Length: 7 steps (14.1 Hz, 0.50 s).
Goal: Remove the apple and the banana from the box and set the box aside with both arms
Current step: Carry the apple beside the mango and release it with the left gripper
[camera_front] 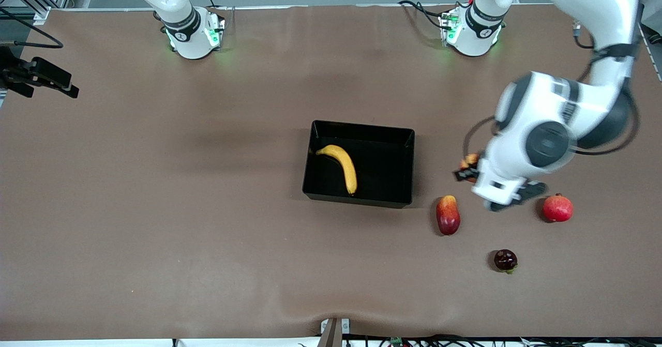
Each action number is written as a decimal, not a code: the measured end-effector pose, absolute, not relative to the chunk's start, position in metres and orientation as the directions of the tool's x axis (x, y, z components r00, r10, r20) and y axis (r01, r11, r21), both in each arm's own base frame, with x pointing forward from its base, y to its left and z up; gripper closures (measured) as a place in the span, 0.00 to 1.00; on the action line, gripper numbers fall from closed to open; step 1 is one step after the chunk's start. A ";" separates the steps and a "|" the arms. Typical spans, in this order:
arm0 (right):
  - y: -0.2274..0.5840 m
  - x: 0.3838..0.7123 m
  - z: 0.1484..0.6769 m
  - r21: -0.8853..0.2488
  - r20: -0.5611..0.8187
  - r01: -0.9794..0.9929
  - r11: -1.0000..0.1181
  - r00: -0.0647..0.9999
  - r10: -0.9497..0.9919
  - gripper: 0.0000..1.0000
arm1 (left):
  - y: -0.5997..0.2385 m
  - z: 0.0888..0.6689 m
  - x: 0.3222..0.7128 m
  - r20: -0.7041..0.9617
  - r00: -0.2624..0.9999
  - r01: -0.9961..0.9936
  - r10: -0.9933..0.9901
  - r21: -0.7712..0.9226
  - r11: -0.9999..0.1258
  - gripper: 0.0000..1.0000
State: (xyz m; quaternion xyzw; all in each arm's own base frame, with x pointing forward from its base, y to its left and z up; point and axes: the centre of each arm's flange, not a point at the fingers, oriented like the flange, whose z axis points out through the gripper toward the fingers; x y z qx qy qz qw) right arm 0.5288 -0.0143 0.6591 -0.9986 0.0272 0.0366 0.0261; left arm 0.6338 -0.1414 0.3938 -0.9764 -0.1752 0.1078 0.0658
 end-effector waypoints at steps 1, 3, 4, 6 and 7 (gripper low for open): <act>-0.015 0.529 0.659 -0.050 -0.074 -0.057 -0.997 0.996 -0.053 0.00 | -0.119 0.384 0.637 -0.200 0.911 0.332 0.361 -0.164 -0.929 0.22; -0.015 0.529 0.659 -0.050 -0.074 -0.058 -0.997 0.996 -0.054 0.00 | -0.082 0.361 0.641 -0.201 0.910 0.337 0.361 -0.144 -0.930 0.22; -0.015 0.529 0.659 -0.050 -0.074 -0.058 -0.997 0.996 -0.054 0.00 | -0.067 0.347 0.641 -0.197 0.912 0.337 0.358 -0.132 -0.932 0.22; -0.015 0.529 0.659 -0.050 -0.075 -0.057 -0.997 0.996 -0.054 0.00 | -0.044 0.315 0.638 -0.179 0.918 0.333 0.352 -0.131 -0.934 0.22; -0.015 0.529 0.659 -0.050 -0.075 -0.058 -0.997 0.996 -0.054 0.00 | -0.035 0.299 0.635 -0.166 0.922 0.329 0.350 -0.142 -0.934 0.22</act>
